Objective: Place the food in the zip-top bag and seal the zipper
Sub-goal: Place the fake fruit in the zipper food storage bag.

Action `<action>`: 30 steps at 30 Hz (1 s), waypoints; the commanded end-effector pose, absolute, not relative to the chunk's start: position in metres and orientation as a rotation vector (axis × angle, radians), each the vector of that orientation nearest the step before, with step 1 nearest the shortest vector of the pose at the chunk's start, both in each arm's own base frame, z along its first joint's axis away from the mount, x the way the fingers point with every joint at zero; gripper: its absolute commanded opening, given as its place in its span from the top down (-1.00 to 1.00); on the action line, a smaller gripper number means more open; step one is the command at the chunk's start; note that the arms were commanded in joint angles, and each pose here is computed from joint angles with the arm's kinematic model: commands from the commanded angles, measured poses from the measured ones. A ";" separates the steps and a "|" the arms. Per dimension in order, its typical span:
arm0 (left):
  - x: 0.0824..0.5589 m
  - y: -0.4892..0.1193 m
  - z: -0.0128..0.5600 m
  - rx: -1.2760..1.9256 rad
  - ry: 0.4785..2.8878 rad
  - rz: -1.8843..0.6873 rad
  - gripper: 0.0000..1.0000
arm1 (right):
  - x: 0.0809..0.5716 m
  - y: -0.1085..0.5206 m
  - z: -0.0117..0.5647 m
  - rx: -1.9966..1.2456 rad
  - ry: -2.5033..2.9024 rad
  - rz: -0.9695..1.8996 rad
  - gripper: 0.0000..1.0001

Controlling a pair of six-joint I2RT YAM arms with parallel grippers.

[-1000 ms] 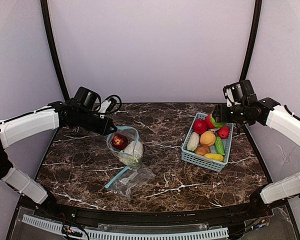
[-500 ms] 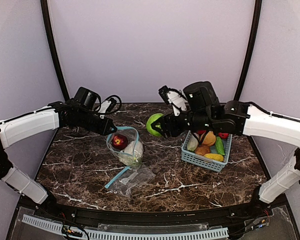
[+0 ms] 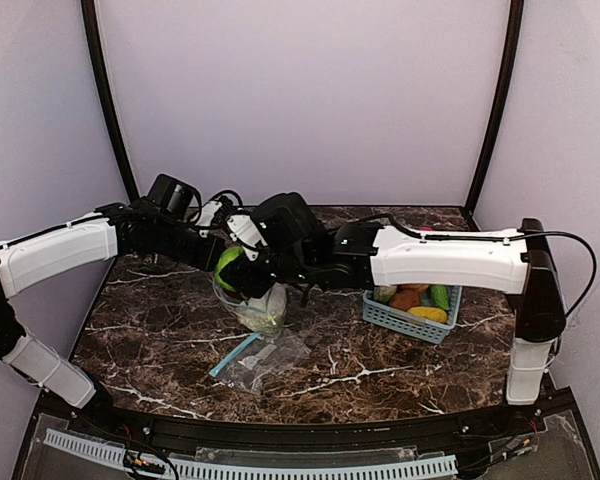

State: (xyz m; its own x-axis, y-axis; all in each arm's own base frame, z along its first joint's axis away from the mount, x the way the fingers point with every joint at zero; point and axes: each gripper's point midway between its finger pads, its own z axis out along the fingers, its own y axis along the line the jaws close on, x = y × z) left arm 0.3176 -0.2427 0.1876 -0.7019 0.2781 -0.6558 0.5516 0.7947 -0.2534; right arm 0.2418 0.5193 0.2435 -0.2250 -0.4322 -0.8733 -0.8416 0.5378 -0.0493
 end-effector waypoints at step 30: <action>0.314 -0.239 0.200 0.608 2.327 -0.592 0.99 | 0.297 0.500 0.129 -0.959 2.144 0.207 -0.02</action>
